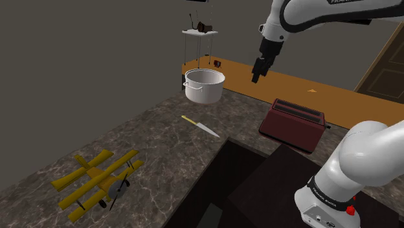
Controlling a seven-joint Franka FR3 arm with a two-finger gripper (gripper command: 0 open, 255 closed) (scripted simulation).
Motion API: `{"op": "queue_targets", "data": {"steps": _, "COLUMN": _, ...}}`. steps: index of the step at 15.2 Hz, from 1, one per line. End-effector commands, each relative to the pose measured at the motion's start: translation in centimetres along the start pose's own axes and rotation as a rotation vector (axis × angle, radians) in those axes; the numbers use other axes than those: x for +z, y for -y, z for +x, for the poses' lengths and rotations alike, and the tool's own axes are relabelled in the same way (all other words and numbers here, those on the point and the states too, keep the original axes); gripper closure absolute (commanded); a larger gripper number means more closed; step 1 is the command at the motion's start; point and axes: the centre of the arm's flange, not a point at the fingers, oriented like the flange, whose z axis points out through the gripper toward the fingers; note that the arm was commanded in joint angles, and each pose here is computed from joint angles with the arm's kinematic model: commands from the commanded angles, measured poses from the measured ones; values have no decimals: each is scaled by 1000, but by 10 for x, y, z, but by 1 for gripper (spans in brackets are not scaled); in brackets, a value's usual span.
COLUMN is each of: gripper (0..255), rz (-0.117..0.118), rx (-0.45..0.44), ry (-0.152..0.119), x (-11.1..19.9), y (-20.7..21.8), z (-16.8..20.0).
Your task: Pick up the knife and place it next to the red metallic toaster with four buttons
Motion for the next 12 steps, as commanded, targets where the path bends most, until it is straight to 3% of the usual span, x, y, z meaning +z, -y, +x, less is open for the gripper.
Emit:
{"op": "queue_targets", "data": {"steps": 1, "gripper": 0, "rz": 5, "rx": -13, "ry": 3, "x": 23, "y": -2, "z": 18}}
{"op": "queue_targets", "data": {"steps": 12, "gripper": 0, "rz": 35, "rx": -86, "ry": 27, "x": 136, "y": -4, "z": 112}}
